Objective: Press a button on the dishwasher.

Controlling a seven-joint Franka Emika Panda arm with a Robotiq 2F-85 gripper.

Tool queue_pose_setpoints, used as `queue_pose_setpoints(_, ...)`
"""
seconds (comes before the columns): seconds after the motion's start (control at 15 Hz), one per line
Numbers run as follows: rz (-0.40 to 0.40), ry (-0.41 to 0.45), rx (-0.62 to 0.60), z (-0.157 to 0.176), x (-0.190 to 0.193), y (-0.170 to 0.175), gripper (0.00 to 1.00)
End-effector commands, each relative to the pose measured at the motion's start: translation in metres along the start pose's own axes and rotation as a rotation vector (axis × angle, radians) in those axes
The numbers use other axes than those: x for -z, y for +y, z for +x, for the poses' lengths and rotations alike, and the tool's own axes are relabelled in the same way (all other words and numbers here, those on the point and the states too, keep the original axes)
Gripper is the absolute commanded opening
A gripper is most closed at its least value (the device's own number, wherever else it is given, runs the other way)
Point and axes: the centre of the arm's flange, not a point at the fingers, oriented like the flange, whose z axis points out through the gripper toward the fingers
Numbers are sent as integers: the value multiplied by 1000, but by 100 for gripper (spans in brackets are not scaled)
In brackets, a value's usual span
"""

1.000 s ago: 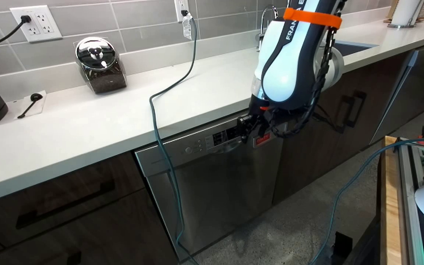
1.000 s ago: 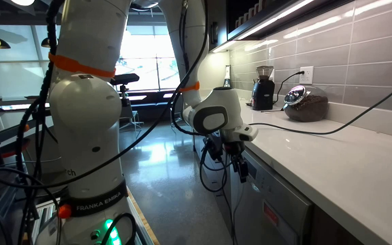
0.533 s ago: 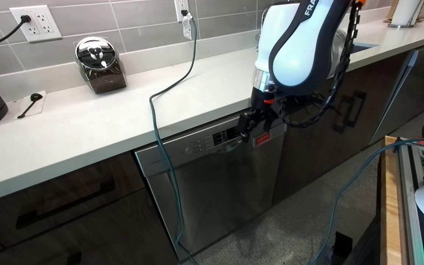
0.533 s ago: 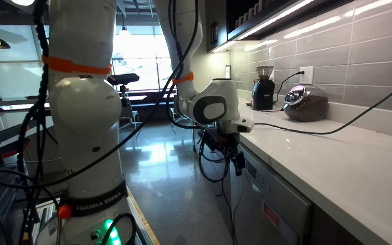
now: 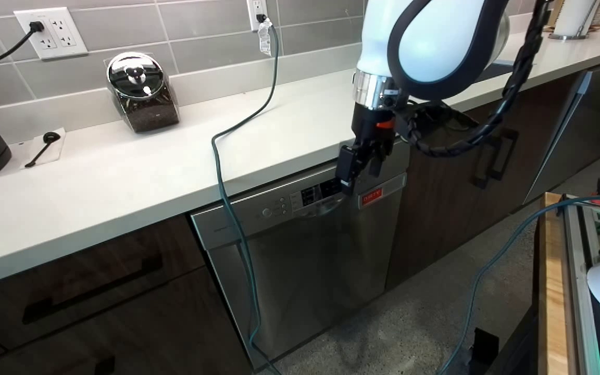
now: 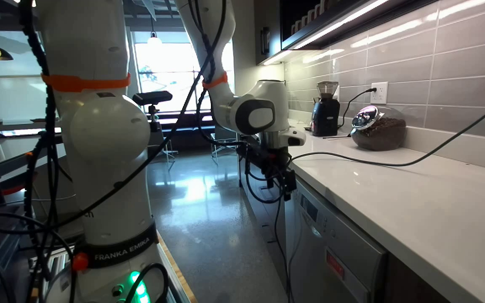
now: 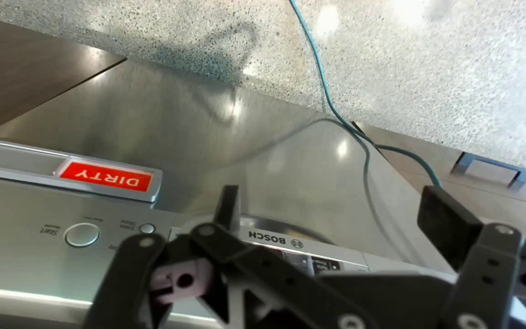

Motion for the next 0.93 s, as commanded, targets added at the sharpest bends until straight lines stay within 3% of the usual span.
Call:
queue_pose_setpoints(0.0,20,-27,78,-10,29,-3,100)
queue_pose_setpoints(0.67,40,-84,240,-14,58,-8,100)
queue_pose_setpoints(0.87,25,-64,228,-6,53,-10,100)
